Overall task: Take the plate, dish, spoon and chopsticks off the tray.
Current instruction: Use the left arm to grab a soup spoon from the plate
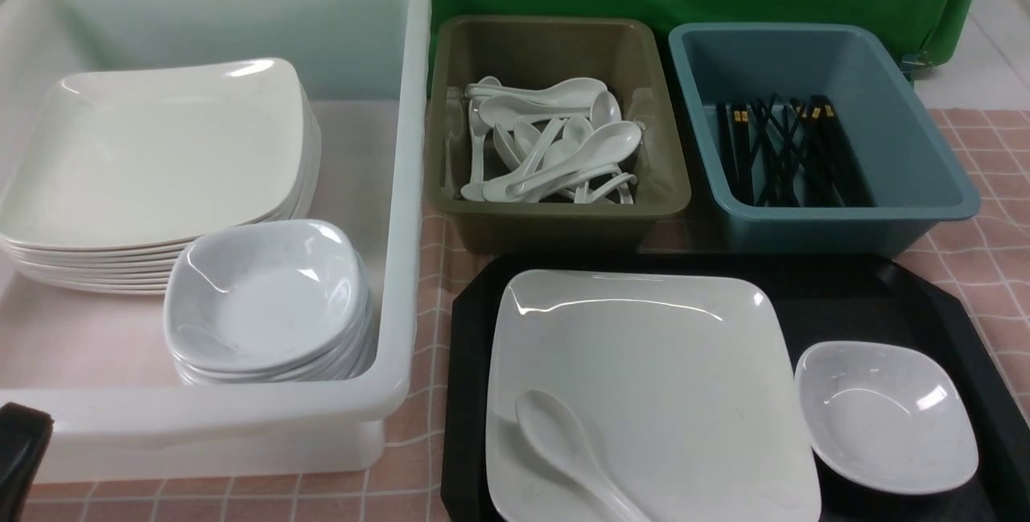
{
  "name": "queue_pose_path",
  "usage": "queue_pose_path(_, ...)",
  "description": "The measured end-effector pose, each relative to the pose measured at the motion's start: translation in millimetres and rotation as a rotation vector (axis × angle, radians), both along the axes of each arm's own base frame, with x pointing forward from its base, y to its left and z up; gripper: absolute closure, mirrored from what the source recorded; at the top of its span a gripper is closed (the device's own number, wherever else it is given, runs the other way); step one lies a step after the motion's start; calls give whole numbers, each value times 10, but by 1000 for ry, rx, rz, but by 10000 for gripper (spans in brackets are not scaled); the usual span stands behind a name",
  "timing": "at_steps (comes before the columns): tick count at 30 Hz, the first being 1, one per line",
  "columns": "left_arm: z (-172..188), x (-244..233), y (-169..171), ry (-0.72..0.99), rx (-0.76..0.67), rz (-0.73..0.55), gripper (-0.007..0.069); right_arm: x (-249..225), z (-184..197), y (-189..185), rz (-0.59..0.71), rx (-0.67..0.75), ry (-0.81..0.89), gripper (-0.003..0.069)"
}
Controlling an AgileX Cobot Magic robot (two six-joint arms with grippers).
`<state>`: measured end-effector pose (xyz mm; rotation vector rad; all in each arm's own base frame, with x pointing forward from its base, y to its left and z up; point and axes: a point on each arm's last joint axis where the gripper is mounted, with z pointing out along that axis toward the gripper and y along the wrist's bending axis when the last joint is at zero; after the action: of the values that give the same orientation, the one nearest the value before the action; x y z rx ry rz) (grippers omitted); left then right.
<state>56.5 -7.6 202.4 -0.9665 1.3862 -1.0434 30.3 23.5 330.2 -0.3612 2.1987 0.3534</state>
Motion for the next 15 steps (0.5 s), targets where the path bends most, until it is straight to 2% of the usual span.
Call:
queue_pose_path(3, -5, -4, -31, 17, -39, -26, 620, -10, -13, -2, 3, -6, 17, 561)
queue_pose_path(6, 125, -47, -120, 21, 36, -133, 620, -25, -31, -4, 6, -15, 40, 557)
queue_pose_path(9, 607, -171, -205, -67, 184, -223, 620, -30, -38, -5, 8, -19, 50, 549)
queue_pose_path(11, 960, -188, -275, -48, 324, -312, 620, -30, -38, -5, 8, -19, 50, 545)
queue_pose_path(12, 988, -186, -282, -40, 337, -323, 620, -30, -38, -5, 8, -19, 50, 545)
queue_pose_path(15, 1339, -34, -387, 204, 589, -593, 620, -30, -38, -5, 8, -19, 50, 534)
